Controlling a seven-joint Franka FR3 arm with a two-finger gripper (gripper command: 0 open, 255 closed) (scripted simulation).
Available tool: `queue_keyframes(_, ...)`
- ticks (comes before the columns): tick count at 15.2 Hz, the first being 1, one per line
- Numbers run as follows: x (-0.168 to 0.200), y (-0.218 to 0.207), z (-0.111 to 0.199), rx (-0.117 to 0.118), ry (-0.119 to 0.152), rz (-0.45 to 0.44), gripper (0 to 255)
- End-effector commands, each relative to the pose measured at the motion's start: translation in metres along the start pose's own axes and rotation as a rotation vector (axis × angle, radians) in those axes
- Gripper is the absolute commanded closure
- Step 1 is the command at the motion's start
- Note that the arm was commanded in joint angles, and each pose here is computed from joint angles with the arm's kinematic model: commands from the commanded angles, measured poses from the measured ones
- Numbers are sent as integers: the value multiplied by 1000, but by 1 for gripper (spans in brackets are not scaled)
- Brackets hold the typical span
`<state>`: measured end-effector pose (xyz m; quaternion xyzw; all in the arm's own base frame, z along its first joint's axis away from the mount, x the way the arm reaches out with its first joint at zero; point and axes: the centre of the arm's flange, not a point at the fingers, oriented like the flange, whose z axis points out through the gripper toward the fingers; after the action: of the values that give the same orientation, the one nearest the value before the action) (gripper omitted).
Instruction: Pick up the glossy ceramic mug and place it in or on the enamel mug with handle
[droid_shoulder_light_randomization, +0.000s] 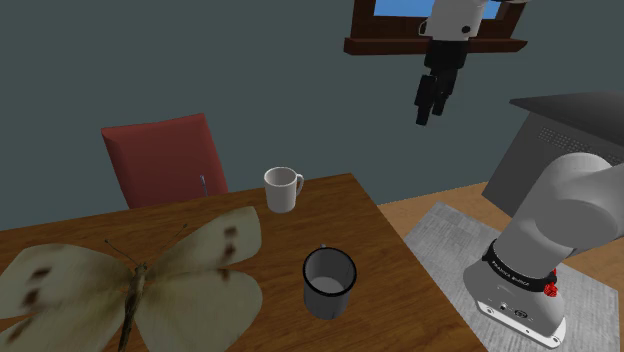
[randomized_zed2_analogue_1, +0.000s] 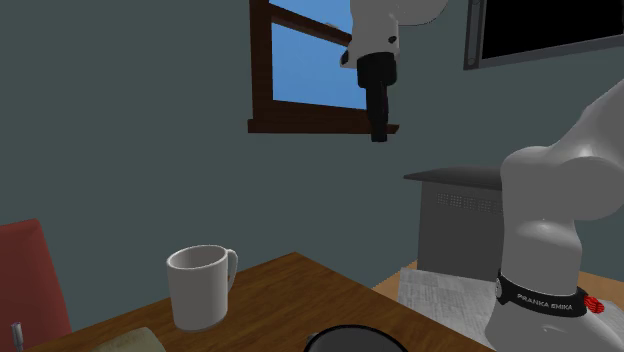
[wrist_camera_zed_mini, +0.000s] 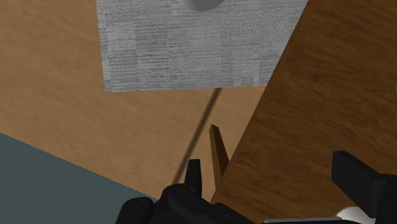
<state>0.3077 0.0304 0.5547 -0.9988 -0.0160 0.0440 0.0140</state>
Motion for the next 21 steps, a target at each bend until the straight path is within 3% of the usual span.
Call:
queue_keyframes(1,0,0,0,0,0,0,0)
queue_keyframes(21,159,-191,95,-54,42,20,0)
